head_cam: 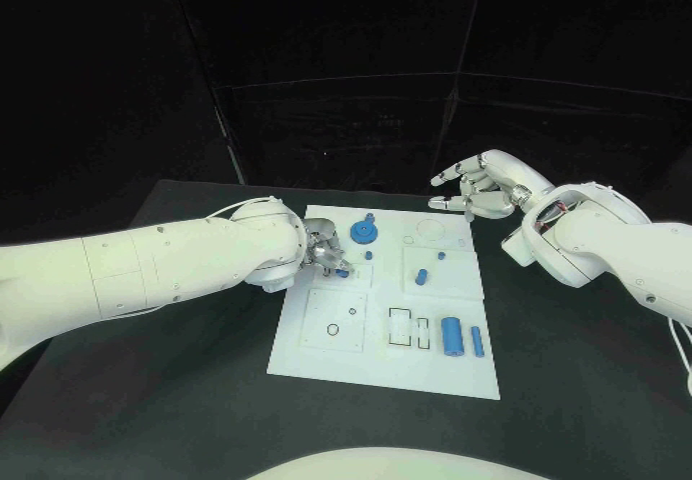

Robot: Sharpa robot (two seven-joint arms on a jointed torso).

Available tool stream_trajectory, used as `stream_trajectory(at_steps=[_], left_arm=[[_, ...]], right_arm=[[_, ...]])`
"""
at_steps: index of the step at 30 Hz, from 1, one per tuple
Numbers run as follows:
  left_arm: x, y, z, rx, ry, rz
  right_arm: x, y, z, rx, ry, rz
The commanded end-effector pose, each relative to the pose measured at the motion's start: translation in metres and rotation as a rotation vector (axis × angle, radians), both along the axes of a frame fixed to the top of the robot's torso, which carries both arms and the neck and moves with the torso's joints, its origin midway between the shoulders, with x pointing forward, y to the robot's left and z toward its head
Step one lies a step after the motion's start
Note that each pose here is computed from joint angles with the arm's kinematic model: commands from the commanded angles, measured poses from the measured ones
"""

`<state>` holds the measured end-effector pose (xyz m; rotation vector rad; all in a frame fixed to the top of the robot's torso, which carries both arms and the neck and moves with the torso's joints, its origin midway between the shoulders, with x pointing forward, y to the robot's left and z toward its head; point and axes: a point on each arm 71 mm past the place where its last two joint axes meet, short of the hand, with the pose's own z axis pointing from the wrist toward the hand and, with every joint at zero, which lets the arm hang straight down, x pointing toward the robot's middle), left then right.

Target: Assemble the parts on the task board

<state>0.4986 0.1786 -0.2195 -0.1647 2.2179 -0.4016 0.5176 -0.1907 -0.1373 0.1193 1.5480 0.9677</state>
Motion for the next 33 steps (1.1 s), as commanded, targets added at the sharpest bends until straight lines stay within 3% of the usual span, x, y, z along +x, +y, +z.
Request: stream_trajectory(at_steps=[1,33], left_arm=[[-0.0018,-0.0005,-0.0044,0.021,0.038,-0.013],[0.0048,-0.0035,-0.0061,0.035,0.047,-0.013]], right_arm=[[0.0001,0.0009,0.0016,0.005,-0.005,0.008],[-0.0004,0.0018,0.0015,0.007,0.0,0.011]])
